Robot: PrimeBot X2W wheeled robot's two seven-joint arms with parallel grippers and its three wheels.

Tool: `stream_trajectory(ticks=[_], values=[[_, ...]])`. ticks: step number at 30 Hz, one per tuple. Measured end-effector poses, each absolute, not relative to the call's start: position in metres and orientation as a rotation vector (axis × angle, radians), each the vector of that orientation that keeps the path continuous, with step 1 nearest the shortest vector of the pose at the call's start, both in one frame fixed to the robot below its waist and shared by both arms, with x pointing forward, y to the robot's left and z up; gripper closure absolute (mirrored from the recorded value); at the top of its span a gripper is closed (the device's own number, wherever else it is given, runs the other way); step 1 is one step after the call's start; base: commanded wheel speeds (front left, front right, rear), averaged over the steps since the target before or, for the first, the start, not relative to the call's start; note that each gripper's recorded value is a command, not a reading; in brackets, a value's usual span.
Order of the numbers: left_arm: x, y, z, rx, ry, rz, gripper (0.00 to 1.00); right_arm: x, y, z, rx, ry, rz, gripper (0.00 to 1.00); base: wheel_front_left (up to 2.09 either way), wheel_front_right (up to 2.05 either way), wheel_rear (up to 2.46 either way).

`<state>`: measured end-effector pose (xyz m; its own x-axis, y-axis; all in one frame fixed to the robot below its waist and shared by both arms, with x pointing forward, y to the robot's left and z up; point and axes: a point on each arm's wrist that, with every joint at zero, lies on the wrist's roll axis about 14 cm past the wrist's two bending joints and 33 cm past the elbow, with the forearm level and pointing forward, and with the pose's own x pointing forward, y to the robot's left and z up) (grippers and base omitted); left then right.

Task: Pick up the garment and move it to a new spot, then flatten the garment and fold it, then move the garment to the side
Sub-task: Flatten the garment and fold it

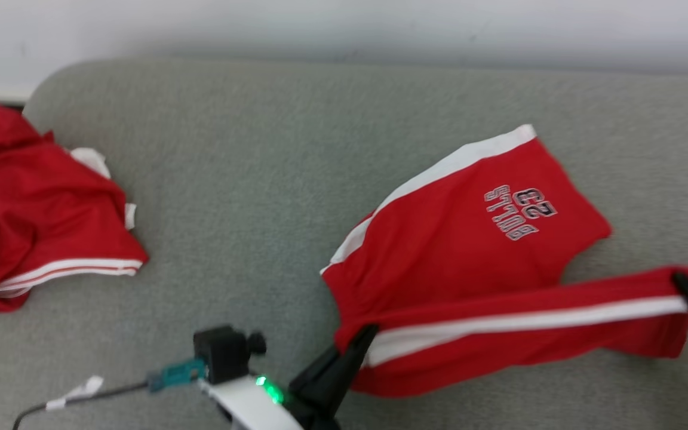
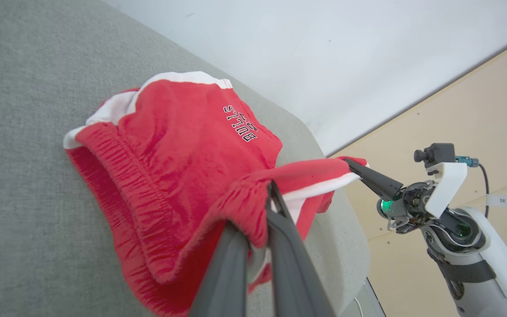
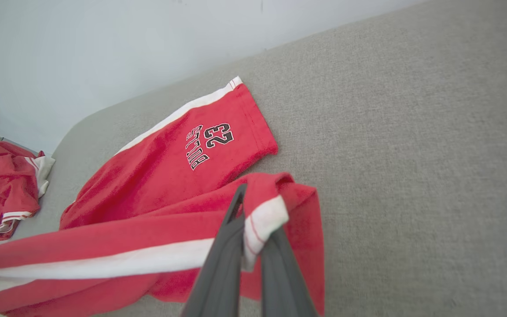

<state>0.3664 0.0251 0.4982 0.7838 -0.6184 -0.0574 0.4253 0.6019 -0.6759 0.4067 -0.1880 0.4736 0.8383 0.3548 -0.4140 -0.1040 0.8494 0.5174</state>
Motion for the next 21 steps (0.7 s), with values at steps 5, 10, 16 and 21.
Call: stream_trajectory(ticks=[5,10,16,21], values=[[0.405,0.033,0.5,-0.779,0.299,-0.552,1.0,0.47,-0.17,0.461,0.459,0.634,0.303,1.0,0.0,0.0,0.0],[0.434,0.047,0.486,-0.768,0.301,-0.479,1.0,0.52,-0.138,0.447,0.456,0.707,0.346,1.0,0.0,0.0,0.0],[0.462,0.063,0.471,-0.773,0.288,-0.393,1.0,0.556,-0.111,0.426,0.413,0.772,0.372,1.0,0.0,0.0,0.0],[0.469,0.069,0.454,-0.779,0.317,-0.344,1.0,0.577,-0.095,0.416,0.389,0.786,0.387,0.95,0.0,0.0,0.0]])
